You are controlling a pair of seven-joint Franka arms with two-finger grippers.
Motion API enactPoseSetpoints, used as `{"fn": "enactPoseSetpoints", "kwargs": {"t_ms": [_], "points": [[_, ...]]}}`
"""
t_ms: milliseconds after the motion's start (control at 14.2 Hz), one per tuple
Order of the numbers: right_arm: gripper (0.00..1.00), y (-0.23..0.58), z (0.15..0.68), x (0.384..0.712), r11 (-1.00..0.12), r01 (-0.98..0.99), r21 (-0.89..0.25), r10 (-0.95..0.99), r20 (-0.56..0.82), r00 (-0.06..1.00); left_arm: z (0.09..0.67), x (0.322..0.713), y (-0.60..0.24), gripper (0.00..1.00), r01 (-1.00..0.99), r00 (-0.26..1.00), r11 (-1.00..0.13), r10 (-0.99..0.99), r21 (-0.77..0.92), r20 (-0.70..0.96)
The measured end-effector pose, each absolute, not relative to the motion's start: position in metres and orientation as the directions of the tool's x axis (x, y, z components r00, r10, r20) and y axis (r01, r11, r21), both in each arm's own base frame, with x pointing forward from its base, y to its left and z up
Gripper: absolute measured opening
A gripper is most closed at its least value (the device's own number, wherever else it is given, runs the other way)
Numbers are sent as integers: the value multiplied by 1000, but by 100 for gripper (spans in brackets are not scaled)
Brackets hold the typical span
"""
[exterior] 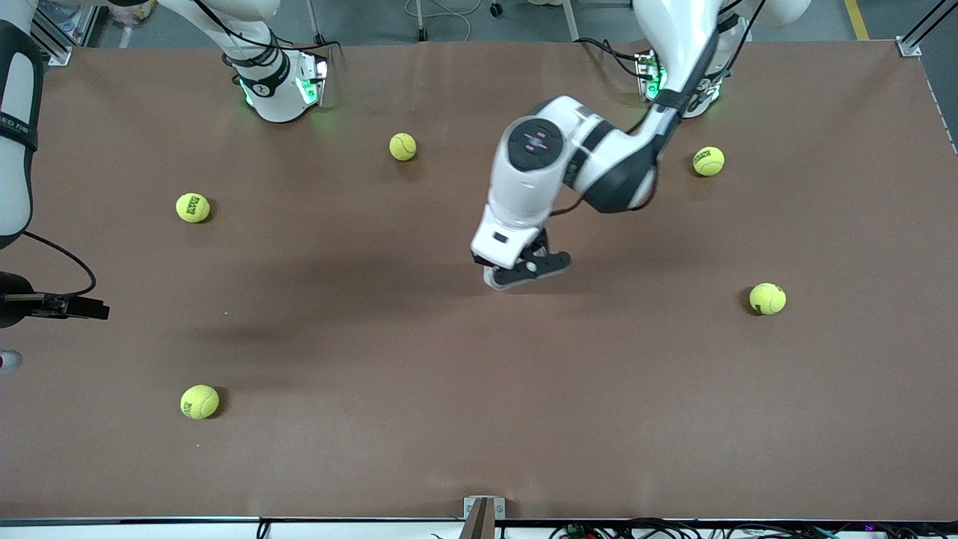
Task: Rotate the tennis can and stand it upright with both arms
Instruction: 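Rotate the can upright with the left gripper and lower it onto the table, then open the left gripper and lift it away from the upright can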
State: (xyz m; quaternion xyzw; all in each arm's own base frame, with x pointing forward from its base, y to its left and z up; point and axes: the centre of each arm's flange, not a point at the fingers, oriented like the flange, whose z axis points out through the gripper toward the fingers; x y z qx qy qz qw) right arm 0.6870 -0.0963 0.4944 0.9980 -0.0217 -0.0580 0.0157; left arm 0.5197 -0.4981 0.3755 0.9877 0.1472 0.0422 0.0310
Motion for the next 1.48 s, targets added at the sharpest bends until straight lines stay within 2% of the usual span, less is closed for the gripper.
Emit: {"fn": "enactPoseSetpoints", "kwargs": {"t_ms": [211,563,704,915,1126,1266,1477], "points": [[100,-81,511,687,-999,-21,28,-23,-91,996,359,492,-535,4,266,958,-964,267,28,106],[100,-39,552,666,-999,36,20,33,-119,992,345,468,-560,5,246,959,-969,241,-13,147],[100,-39,553,665,-999,36,20,33,-124,992,345,470,-558,20,250,958,-968,245,-14,149],[100,-44,559,658,-999,25,22,22,-143,989,350,474,-558,50,253,956,-967,250,-6,154],[100,-45,566,651,-1000,14,24,10,-159,987,373,477,-558,81,259,952,-966,258,17,165],[100,-46,570,648,-1000,9,28,5,-162,987,398,478,-553,99,267,948,-963,267,27,172],[100,-47,582,637,-999,0,46,-7,-150,989,447,493,-526,100,303,933,-952,307,50,187]]}}
